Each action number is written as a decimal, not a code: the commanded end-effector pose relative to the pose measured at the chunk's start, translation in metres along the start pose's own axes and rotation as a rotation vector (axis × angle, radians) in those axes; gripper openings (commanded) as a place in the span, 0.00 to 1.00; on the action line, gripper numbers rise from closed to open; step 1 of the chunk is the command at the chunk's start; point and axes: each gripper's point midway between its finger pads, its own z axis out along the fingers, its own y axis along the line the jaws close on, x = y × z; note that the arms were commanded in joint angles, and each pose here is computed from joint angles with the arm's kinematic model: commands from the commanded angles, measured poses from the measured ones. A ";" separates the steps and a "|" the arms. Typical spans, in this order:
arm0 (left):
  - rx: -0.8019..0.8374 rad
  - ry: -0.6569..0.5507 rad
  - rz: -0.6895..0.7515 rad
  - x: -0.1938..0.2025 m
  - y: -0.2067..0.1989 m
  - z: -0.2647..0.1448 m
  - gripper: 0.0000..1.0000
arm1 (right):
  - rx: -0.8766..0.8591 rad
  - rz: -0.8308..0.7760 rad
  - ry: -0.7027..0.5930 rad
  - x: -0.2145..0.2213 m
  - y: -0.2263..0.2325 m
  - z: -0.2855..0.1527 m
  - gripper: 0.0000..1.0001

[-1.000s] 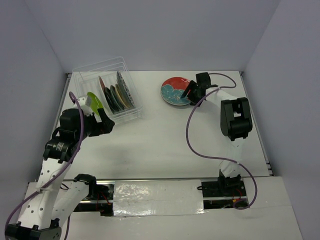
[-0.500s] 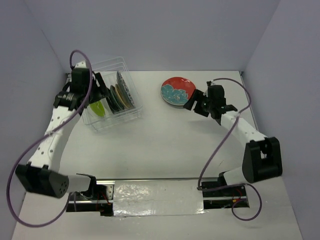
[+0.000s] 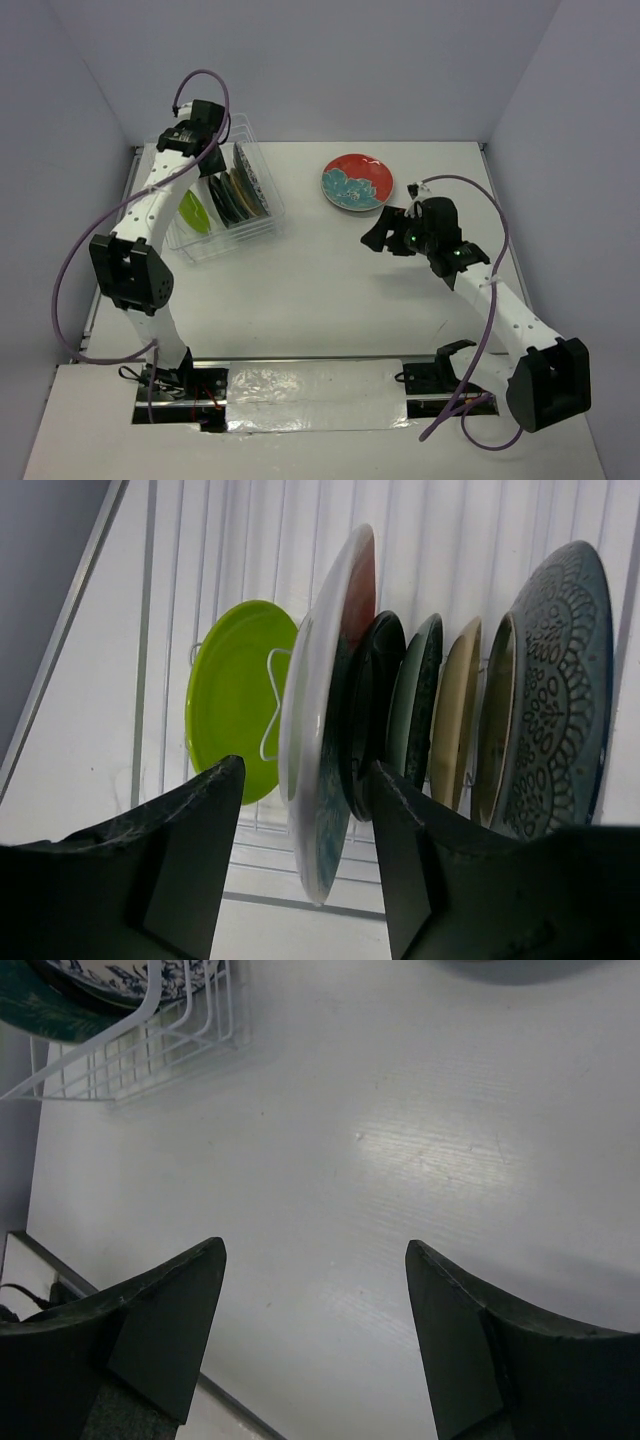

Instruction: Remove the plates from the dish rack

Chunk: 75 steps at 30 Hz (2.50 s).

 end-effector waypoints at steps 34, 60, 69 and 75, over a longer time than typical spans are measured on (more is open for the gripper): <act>-0.245 -0.097 0.109 -0.052 0.048 -0.054 0.01 | -0.084 -0.029 0.048 0.035 0.007 0.007 0.79; 1.216 -0.435 -0.119 0.013 -0.006 -0.306 0.00 | -0.567 -0.123 -0.189 -0.037 0.166 -0.048 0.90; 1.522 -0.341 -0.178 0.040 -0.030 -0.329 0.00 | -0.473 -0.177 -0.159 -0.034 0.169 -0.017 0.87; 1.519 -0.330 -0.186 0.044 -0.032 -0.323 0.00 | -0.381 -0.182 -0.236 -0.040 0.149 -0.021 0.87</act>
